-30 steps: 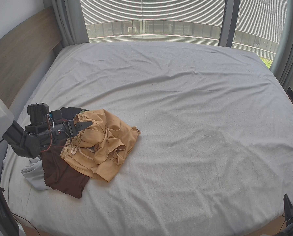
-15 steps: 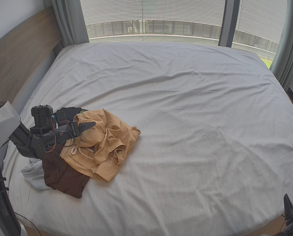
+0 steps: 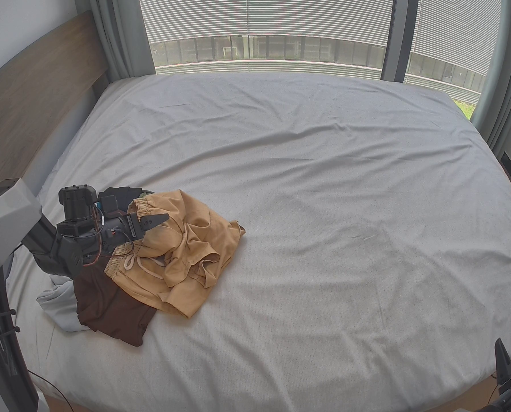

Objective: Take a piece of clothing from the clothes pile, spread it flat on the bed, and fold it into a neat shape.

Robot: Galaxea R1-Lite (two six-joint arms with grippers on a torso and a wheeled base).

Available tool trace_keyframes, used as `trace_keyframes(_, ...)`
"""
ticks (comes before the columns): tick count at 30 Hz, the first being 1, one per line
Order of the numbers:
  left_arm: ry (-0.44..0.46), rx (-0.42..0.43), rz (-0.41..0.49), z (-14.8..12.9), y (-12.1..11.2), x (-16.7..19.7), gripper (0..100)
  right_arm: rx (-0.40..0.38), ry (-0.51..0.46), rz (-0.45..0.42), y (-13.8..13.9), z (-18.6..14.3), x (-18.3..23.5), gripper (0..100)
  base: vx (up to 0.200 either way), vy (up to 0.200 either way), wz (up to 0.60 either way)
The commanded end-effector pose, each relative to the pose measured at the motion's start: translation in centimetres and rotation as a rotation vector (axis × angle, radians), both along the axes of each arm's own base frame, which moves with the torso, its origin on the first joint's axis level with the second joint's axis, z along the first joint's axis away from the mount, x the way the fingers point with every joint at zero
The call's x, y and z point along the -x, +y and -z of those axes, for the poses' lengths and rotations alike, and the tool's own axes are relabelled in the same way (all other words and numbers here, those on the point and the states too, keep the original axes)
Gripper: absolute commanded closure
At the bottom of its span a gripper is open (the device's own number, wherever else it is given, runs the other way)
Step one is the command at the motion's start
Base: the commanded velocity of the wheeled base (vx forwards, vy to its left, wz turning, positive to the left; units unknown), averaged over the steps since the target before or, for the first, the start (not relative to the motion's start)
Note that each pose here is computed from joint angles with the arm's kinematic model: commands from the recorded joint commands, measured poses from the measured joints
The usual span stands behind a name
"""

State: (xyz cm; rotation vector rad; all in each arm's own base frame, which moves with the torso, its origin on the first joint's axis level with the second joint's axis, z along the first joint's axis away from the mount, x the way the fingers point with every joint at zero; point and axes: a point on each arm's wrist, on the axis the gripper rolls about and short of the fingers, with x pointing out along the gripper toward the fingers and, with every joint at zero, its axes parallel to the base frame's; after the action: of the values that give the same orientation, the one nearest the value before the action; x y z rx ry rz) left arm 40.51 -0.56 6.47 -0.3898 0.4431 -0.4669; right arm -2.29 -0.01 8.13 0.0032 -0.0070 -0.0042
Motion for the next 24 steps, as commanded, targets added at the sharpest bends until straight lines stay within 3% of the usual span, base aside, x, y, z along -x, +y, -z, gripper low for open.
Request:
trace_keyframes(1, 0.002, 0.001, -0.003, 0.1, 0.1, -0.1, 0, 0.000, 0.010, -0.001, 0.0, 0.5, -0.1, 0, 0.000, 0.000, 0.00)
trace_keyframes(3, 0.000, 0.001, -0.001, 0.1, 0.0, -0.1, 0, 0.000, 0.010, -0.001, 0.0, 0.5, -0.1, 0, 0.000, 0.000, 0.00)
trace_keyframes(4, -0.005, 0.002, -0.002, -0.1, 0.0, -0.2, 100, 0.000, 0.010, -0.001, 0.0, 0.5, -0.1, 0, 0.000, 0.000, 0.00)
trace_keyframes(17, 0.030, 0.038, -0.008, 0.0, -0.1, 0.8, 100, 0.000, 0.010, -0.003, 0.0, 0.5, -0.1, 0, 0.000, 0.000, 0.00)
trace_keyframes(21, 0.010, 0.143, -0.023, -2.8, -0.6, 2.1, 100, 0.000, 0.010, -0.001, 0.0, 0.5, -0.1, 0, 0.000, 0.000, 0.00)
trace_keyframes(22, 0.002, 0.235, -0.030, -5.0, -1.2, 3.1, 100, 0.000, 0.010, -0.001, 0.0, 0.5, -0.1, 0, 0.000, 0.000, 0.00)
trace_keyframes(24, 0.018, 0.339, -0.034, -6.9, -1.8, 4.2, 100, 0.000, 0.010, -0.001, 0.0, 0.5, -0.1, 0, 0.000, 0.000, 0.00)
